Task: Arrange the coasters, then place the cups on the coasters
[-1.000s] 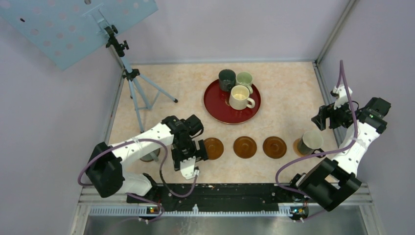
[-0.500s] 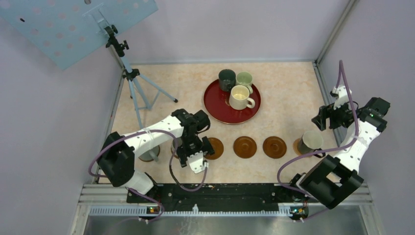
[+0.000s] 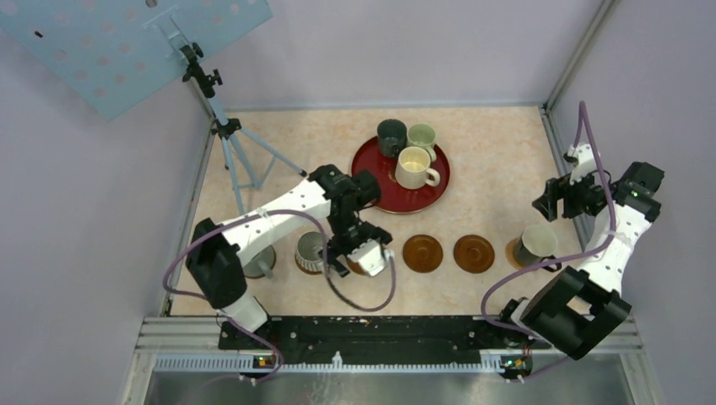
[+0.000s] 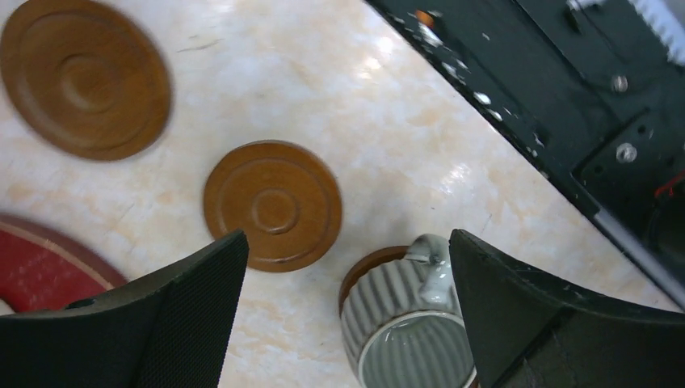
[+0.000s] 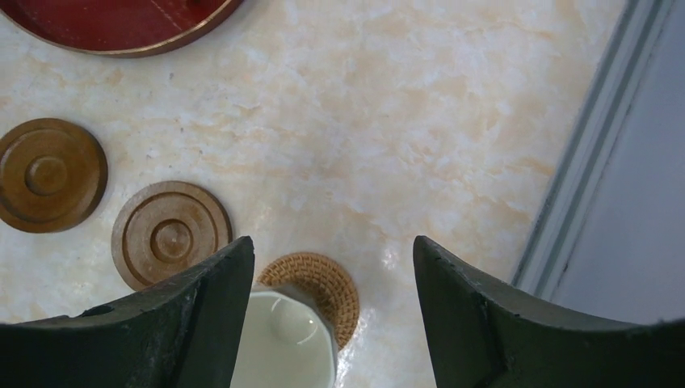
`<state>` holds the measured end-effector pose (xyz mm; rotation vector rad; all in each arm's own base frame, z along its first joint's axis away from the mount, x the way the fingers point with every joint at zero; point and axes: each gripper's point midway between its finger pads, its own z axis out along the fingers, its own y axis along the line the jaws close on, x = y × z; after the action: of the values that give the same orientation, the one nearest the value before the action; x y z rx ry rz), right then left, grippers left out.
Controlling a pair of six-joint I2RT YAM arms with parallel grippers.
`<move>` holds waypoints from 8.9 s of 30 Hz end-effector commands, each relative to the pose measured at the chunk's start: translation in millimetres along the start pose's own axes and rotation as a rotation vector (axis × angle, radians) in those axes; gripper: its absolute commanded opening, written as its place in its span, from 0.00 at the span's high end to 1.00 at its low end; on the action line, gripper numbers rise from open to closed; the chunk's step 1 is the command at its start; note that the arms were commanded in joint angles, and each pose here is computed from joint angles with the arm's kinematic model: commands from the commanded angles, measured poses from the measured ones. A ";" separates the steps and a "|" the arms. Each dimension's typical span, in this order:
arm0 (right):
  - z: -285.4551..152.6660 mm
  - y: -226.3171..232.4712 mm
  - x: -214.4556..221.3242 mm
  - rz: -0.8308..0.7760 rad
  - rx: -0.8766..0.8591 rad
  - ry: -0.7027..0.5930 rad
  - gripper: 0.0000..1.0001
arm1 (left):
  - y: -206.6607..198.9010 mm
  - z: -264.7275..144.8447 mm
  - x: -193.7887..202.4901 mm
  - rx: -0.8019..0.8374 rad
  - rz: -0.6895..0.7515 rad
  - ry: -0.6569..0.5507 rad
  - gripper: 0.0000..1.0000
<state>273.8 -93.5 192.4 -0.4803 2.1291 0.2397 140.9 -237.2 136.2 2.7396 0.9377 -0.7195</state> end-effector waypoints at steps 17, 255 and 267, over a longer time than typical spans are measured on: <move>137.5 88.5 -99.5 -0.173 -0.146 0.052 0.33 | 153.0 -190.6 36.9 -0.745 -1.022 -0.473 0.01; 317.4 127.6 -131.0 -0.006 -0.163 0.104 0.51 | 71.4 -266.5 117.2 -1.103 -1.234 -0.463 0.01; 337.6 125.9 -119.8 -0.033 -0.137 0.113 0.62 | 71.7 -262.3 119.9 -1.108 -1.224 -0.464 0.01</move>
<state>512.5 161.3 79.7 -0.6146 2.3090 0.3845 367.9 -153.3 283.3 0.8523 2.0829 -0.6120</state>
